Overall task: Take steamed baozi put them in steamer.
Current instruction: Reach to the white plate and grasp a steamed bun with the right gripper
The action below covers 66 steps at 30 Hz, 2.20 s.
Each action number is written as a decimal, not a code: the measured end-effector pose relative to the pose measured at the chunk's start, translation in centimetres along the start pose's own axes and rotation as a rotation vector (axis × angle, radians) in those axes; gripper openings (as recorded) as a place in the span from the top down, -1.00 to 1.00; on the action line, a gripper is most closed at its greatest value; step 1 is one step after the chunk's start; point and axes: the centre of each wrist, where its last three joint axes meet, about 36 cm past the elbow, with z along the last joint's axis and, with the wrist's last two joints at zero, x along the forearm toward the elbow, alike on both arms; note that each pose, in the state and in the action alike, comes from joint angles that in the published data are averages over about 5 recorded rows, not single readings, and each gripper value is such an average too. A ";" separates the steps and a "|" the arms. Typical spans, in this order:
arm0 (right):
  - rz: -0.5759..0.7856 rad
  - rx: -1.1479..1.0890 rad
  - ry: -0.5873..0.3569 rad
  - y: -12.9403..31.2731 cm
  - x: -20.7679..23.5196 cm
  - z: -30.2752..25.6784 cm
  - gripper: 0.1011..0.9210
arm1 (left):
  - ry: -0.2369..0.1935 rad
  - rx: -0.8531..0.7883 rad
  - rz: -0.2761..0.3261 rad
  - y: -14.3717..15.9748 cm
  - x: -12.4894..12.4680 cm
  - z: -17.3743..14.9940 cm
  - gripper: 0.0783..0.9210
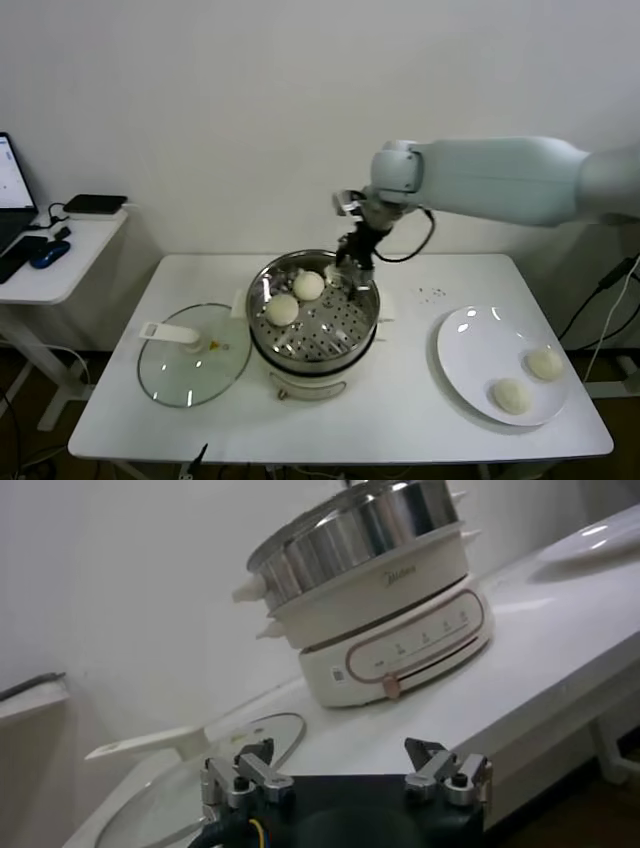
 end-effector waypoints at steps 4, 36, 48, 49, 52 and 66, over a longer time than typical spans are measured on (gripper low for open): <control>-0.020 -0.021 0.020 2.5 0.5 4.3 -0.76 | 0.002 0.000 0.002 -0.1 0.0 0.0 -0.77; -0.105 -0.175 0.163 18.7 -6.7 29.9 -0.76 | 0.017 0.003 0.005 -1.7 1.1 -0.4 -0.77; -0.100 -0.201 0.182 20.1 -10.0 32.4 -0.76 | 0.022 0.003 0.004 -1.9 1.3 -0.3 -0.77; -0.100 -0.203 0.183 20.3 -10.3 32.6 -0.76 | 0.023 0.003 0.004 -1.9 1.3 -0.3 -0.77; -0.100 -0.211 0.182 20.6 -11.2 32.8 -0.76 | 0.024 0.002 0.005 -1.9 1.3 -0.3 -0.77; -0.074 -0.227 0.161 20.3 -13.5 32.7 -0.76 | 0.026 -0.004 0.007 -1.7 1.2 -0.4 -0.77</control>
